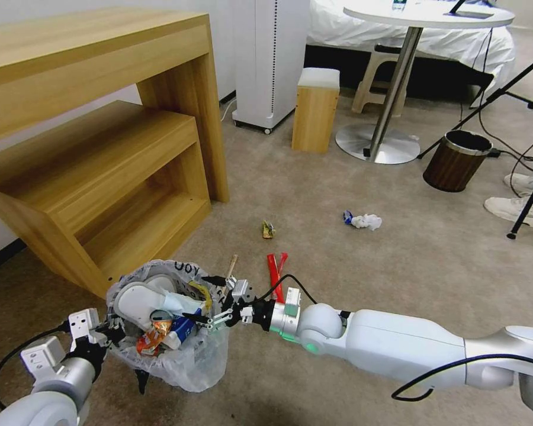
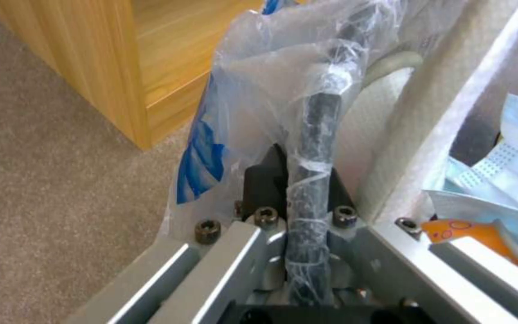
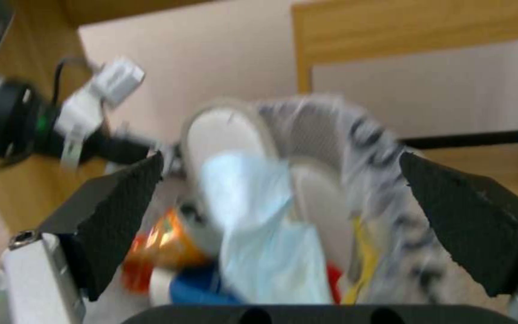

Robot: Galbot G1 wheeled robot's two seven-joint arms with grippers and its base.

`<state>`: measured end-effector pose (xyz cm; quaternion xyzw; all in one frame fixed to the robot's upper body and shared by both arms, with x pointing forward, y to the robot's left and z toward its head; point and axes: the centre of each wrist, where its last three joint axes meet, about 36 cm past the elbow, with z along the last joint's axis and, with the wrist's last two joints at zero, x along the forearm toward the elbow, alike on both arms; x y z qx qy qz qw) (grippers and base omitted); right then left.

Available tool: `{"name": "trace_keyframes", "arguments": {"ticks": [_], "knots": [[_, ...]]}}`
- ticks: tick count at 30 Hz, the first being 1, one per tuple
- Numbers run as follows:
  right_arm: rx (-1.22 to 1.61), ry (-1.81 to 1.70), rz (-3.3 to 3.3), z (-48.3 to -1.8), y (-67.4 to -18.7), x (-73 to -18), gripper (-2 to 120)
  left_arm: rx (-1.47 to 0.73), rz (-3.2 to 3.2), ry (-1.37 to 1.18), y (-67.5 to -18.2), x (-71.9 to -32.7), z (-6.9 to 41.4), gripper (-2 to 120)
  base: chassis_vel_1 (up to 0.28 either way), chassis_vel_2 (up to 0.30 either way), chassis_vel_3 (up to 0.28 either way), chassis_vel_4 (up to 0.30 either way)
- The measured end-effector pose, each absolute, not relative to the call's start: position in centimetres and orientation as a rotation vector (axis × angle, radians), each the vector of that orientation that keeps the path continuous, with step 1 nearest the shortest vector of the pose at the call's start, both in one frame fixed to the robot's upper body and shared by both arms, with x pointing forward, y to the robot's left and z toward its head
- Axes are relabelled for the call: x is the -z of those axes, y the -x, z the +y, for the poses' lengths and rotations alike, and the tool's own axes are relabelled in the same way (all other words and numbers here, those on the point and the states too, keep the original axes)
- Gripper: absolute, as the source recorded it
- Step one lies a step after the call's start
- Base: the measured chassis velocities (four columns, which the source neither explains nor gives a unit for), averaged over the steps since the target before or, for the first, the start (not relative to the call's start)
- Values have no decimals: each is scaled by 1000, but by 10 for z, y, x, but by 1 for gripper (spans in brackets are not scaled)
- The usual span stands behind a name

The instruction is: Pick up the trash bin and place the garbage on the floor into it.

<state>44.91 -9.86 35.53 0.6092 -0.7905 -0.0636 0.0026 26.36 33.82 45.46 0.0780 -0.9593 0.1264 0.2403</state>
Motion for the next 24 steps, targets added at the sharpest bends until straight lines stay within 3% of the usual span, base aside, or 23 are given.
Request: {"name": "trace_keyframes", "arguments": {"ticks": [10, 18, 24], "knots": [[406, -1572, -2827, -112, -479, -418, 100, -337, -2623, -216, -263, -454, 339, 0, 0, 0, 0, 0], [342, -675, -3132, -192, -496, -474, 100, -321, -2636, -198, -261, -456, 337, 0, 0, 0, 0, 0], [328, -275, -3171, -249, -481, -485, 100, -315, -2651, -180, -262, -460, 335, 0, 0, 0, 0, 0]]}}
